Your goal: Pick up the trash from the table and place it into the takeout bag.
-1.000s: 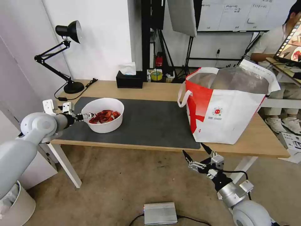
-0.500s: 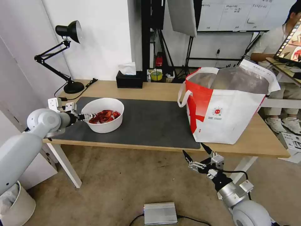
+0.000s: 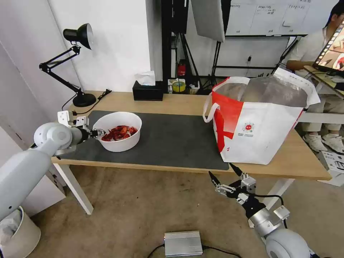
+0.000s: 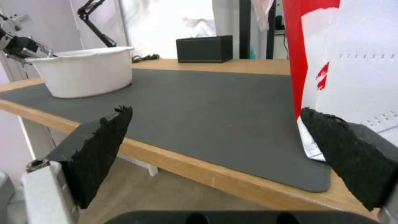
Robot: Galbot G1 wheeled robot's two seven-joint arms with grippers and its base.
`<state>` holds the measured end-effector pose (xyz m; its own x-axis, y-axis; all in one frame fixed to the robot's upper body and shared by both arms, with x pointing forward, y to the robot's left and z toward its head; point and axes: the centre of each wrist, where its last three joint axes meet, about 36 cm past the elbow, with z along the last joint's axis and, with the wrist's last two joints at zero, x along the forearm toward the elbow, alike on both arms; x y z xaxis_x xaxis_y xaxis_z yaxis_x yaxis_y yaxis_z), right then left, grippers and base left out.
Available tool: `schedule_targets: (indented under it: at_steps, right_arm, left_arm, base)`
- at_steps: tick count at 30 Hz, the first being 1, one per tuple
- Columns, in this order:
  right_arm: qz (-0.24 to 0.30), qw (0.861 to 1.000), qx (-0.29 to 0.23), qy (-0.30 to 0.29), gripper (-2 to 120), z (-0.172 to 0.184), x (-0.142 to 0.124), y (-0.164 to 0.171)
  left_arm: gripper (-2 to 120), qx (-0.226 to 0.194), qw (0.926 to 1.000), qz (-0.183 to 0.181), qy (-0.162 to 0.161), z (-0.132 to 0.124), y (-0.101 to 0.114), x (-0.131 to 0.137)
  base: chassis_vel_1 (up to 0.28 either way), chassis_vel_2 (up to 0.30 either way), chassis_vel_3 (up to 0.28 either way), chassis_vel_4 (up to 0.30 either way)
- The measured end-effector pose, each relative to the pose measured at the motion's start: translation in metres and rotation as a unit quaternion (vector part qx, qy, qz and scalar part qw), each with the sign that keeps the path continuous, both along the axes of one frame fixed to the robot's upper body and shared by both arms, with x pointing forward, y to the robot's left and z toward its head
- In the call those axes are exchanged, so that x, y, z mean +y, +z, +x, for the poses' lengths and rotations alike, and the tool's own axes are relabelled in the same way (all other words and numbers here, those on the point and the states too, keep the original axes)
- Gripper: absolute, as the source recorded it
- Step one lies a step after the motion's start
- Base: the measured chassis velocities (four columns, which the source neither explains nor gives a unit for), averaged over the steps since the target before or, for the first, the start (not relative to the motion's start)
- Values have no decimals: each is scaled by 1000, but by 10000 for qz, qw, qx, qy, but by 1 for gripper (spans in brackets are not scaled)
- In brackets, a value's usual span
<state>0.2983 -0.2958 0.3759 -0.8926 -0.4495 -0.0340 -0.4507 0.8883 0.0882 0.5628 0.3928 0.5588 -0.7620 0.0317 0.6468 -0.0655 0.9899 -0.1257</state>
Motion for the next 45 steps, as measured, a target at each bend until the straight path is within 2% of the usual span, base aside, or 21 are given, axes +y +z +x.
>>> schedule_targets:
  at_steps: [1, 2, 4, 5, 7, 8, 10, 18, 26, 30, 31, 34, 35, 38, 39, 42, 43, 45]
  right_arm:
    - [0, 10000, 0, 0, 100, 0, 0, 0]
    - [0, 10000, 0, 0, 100, 0, 0, 0]
    - [0, 10000, 0, 0, 100, 0, 0, 0]
    - [0, 10000, 0, 0, 100, 0, 0, 0]
    - [0, 10000, 0, 0, 100, 0, 0, 0]
    - [0, 10000, 0, 0, 100, 0, 0, 0]
    - [0, 10000, 0, 0, 100, 0, 0, 0]
    - [0, 10000, 0, 0, 100, 0, 0, 0]
    - [0, 10000, 0, 0, 100, 0, 0, 0]
    - [0, 10000, 0, 0, 100, 0, 0, 0]
    - [0, 10000, 0, 0, 100, 0, 0, 0]
    - [0, 10000, 0, 0, 100, 0, 0, 0]
    - [0, 10000, 0, 0, 100, 0, 0, 0]
    - [0, 10000, 0, 0, 100, 0, 0, 0]
    - [0, 10000, 0, 0, 100, 0, 0, 0]
    - [0, 10000, 0, 0, 100, 0, 0, 0]
    - [0, 10000, 0, 0, 100, 0, 0, 0]
    - [0, 10000, 0, 0, 100, 0, 0, 0]
  left_arm:
    - [35, -2, 10000, 4, -6, 0, 0, 0]
    - [35, -2, 10000, 4, -6, 0, 0, 0]
    - [25, -8, 10000, 2, -16, 0, 1, -1]
    - [25, -8, 10000, 2, -16, 0, 1, -1]
    - [12, -6, 10000, -5, -27, 0, 0, -2]
    - [12, -6, 10000, -5, -27, 0, 0, -2]
    - [3, 8, 10000, -8, -33, 0, -2, -3]
    - [0, -2, 10000, -42, -50, -3, -2, -2]
    - [0, -170, 9994, -234, -208, -11, 12, -13]
    - [0, -382, 9976, -421, -397, -16, 34, -21]
    - [0, -382, 9976, -421, -397, -16, 34, -21]
    - [0, -580, 9951, -554, -582, -21, 55, -33]
    - [0, -580, 9951, -554, -582, -21, 55, -33]
    - [0, -766, 9916, -697, -778, -29, 75, -49]
    - [0, -766, 9916, -697, -778, -29, 75, -49]
    - [0, -1000, 9860, -846, -1035, -37, 102, -69]
    - [0, -1000, 9860, -846, -1035, -37, 102, -69]
    - [0, -1116, 9827, -904, -1172, -39, 117, -79]
  base:
    - [0, 0, 0, 0]
    - [0, 0, 0, 0]
    - [0, 0, 0, 0]
    - [0, 0, 0, 0]
    - [0, 0, 0, 0]
    - [0, 0, 0, 0]
    - [0, 0, 0, 0]
    - [0, 0, 0, 0]
    - [0, 0, 0, 0]
    - [0, 0, 0, 0]
    - [0, 0, 0, 0]
    - [0, 0, 0, 0]
    - [0, 0, 0, 0]
    - [0, 0, 0, 0]
    - [0, 0, 0, 0]
    - [0, 0, 0, 0]
    - [0, 0, 0, 0]
    - [0, 0, 0, 0]
